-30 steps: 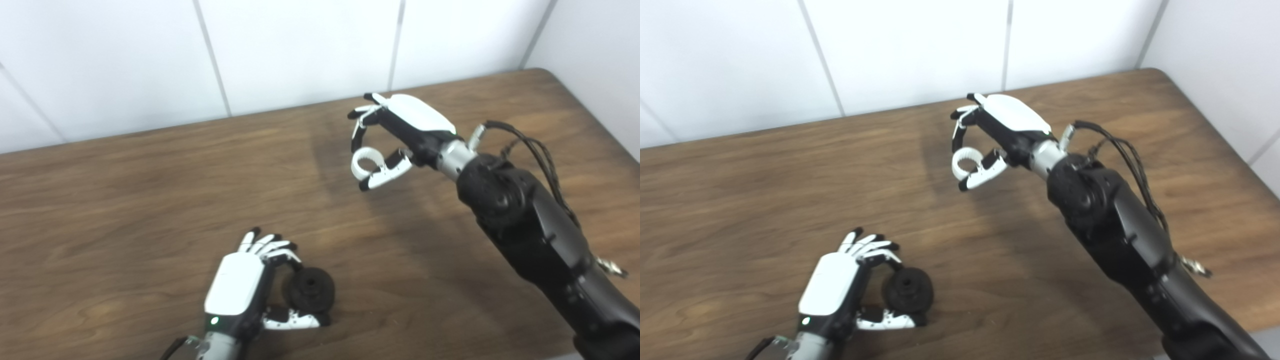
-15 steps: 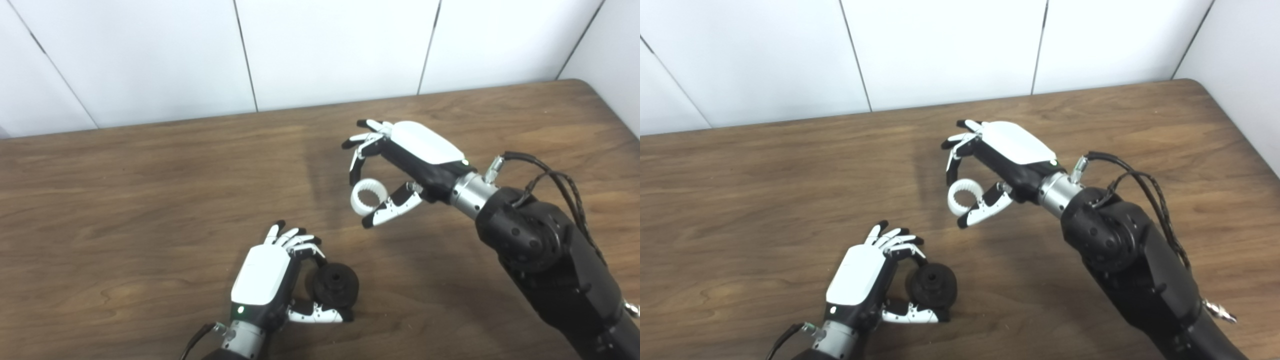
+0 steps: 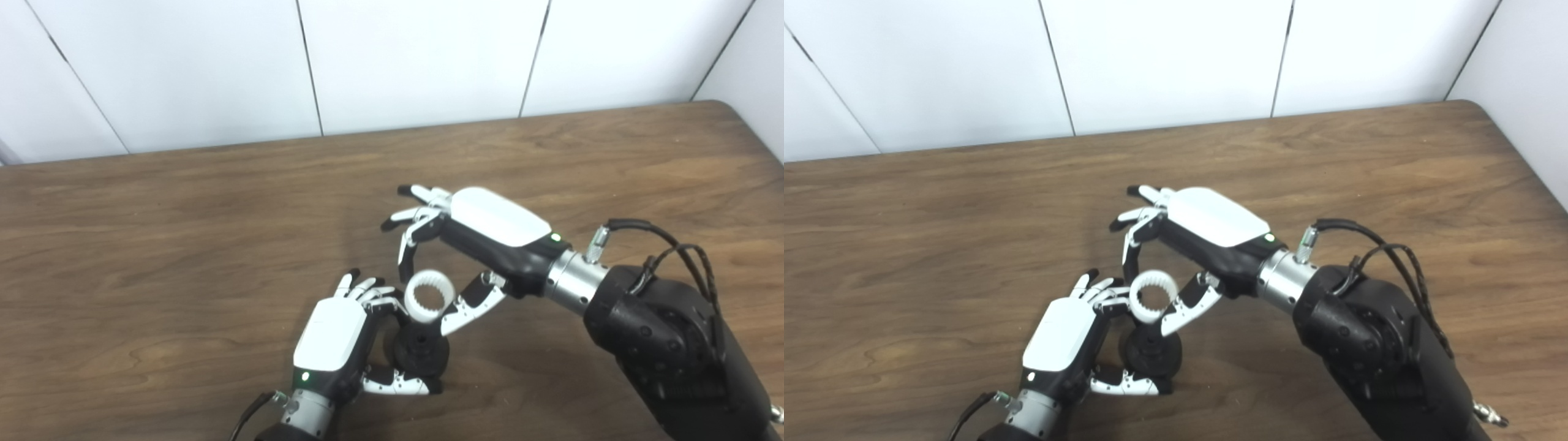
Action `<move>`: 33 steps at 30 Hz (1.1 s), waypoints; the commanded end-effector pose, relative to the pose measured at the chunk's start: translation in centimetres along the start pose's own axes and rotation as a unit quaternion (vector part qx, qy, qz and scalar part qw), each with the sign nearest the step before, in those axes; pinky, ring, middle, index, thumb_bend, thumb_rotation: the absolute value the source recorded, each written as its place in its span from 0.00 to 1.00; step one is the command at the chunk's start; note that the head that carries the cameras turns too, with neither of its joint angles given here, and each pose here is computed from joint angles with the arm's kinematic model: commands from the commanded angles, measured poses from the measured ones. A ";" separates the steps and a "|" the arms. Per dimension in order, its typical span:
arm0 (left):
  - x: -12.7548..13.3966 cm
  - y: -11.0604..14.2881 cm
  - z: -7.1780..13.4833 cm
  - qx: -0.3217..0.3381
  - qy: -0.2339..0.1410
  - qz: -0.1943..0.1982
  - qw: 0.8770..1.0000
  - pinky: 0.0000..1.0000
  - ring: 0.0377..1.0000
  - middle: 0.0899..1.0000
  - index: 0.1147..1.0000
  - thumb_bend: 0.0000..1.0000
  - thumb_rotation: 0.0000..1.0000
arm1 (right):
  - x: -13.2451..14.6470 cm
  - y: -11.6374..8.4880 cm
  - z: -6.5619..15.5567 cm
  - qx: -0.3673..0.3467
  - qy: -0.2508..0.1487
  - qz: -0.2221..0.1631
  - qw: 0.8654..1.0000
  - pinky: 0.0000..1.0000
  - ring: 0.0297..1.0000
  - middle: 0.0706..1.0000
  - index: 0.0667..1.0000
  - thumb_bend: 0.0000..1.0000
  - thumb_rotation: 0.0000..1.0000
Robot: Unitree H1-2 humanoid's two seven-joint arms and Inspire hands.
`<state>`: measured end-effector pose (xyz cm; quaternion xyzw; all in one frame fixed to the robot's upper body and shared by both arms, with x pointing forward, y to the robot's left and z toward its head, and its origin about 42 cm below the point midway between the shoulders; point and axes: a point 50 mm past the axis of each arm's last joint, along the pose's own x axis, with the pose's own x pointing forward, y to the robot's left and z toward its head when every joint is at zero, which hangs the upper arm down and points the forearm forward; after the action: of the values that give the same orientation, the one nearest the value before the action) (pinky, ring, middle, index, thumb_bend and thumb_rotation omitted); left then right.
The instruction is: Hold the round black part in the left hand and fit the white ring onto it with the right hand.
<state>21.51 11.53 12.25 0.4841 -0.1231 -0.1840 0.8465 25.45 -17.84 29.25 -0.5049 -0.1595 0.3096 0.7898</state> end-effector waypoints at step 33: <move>0.0 0.0 0.2 0.005 -0.004 -0.016 1.000 1.00 0.87 0.75 0.42 0.52 0.05 | 1.0 2.5 -1.2 -0.010 0.006 0.020 1.000 1.00 0.99 0.84 0.45 0.52 0.13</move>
<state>21.54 11.55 12.32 0.4853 -0.1221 -0.1849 0.8458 26.11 -17.60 25.47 -0.5120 -0.1111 0.3324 0.7842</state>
